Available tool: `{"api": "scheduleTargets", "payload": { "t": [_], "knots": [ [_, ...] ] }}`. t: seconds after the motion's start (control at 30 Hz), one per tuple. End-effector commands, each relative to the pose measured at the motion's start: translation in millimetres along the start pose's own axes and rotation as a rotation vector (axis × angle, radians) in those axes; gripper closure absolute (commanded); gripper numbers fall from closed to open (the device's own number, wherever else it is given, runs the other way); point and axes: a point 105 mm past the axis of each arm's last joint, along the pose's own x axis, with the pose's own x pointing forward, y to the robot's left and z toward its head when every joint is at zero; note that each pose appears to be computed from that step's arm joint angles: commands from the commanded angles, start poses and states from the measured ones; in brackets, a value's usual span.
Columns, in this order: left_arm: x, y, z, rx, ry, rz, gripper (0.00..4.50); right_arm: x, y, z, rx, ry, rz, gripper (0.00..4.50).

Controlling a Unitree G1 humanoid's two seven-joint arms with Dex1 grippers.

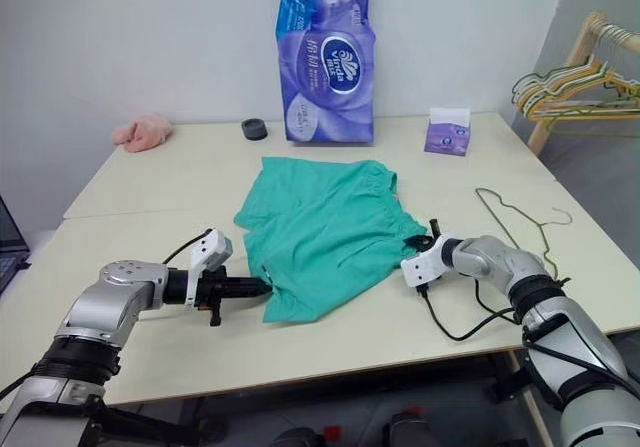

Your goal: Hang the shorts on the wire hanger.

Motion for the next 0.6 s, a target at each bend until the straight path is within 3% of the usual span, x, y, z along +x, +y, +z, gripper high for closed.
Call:
{"api": "scheduleTargets", "payload": {
  "t": [0.03, 0.23, 0.6],
  "knots": [
    [-3, -1, -2, 0.07, 0.066, -0.043, 4.5, -7, -19, 8, -0.001, -0.047, -0.047, 4.46],
    [-7, -6, -9, 0.097, 0.128, -0.119, 4.5, -35, -23, 26, 0.084, -0.068, 0.053, 4.46],
    [-18, -45, -24, 0.08, 0.191, -0.319, 4.5, -100, 20, 83, 0.373, -0.09, 0.339, 4.46]
  ]
}}
